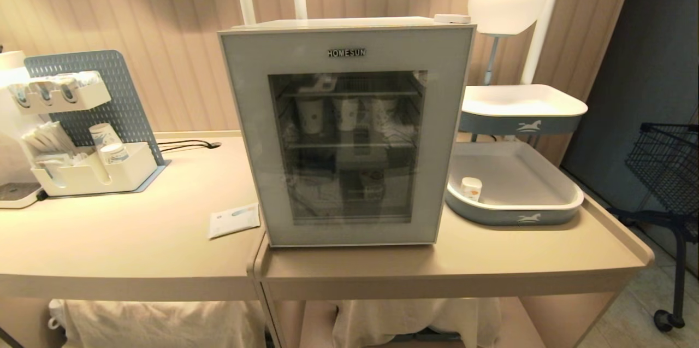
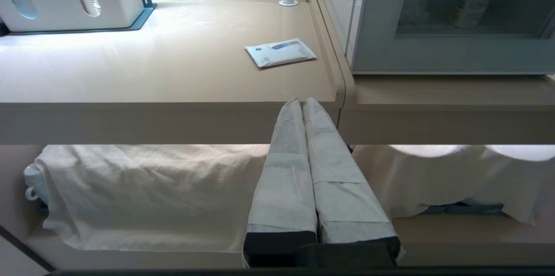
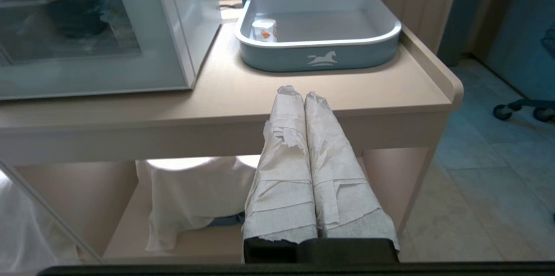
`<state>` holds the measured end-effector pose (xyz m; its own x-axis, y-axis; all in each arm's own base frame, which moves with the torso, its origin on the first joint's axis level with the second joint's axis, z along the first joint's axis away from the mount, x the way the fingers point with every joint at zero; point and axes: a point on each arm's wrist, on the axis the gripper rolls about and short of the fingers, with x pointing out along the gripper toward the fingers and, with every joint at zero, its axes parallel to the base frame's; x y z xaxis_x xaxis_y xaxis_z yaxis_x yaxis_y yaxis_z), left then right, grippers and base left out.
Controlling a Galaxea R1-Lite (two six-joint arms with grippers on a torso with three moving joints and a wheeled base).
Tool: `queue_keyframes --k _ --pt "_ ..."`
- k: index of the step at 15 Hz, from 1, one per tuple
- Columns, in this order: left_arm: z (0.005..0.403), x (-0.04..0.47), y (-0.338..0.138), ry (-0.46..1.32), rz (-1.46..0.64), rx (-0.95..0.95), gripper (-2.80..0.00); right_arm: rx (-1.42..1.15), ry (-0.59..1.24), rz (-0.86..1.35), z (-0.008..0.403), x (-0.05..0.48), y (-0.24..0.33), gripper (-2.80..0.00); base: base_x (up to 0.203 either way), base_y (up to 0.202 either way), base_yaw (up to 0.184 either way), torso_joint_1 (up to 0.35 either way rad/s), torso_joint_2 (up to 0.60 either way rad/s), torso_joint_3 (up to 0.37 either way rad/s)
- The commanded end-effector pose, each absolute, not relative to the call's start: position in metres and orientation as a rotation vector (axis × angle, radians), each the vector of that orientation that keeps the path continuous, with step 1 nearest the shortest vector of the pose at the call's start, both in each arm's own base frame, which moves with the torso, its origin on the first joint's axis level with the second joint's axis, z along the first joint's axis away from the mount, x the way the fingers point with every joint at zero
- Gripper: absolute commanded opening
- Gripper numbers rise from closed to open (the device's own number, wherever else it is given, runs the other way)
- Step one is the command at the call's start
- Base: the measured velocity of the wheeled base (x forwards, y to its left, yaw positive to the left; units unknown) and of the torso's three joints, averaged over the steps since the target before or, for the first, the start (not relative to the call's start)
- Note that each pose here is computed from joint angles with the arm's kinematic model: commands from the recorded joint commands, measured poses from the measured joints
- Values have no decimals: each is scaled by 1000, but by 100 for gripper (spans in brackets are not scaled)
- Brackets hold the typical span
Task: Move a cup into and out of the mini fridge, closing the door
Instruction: Open the freezer door
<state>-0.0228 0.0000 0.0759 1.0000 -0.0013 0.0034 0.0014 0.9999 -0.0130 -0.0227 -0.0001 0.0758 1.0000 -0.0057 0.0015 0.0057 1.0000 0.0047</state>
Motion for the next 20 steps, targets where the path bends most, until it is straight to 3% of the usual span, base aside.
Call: queue_keyframes --k 1,6,12,16,20 --pt "76 -23 0 -3 -2 -14 -280 5 0 -6 76 -23 0 -280 -2 153 -5 0 0 0" --pt "76 -23 0 -3 -2 -12 -280 5 -1 -6 76 -23 0 -280 0 168 2 2 1 3" --pt "86 -26 0 -19 -1 9 -280 5 0 -6 76 -23 0 -280 0 9 0 1 0 0" --pt "179 -46 1 -16 45 -8 -280 2 7 -6 76 -23 0 -280 0 0 0 0 0 0" --pt "247 19 2 176 76 -58 -280 2 8 -6 76 -23 0 -280 0 0 0 0 0 0"
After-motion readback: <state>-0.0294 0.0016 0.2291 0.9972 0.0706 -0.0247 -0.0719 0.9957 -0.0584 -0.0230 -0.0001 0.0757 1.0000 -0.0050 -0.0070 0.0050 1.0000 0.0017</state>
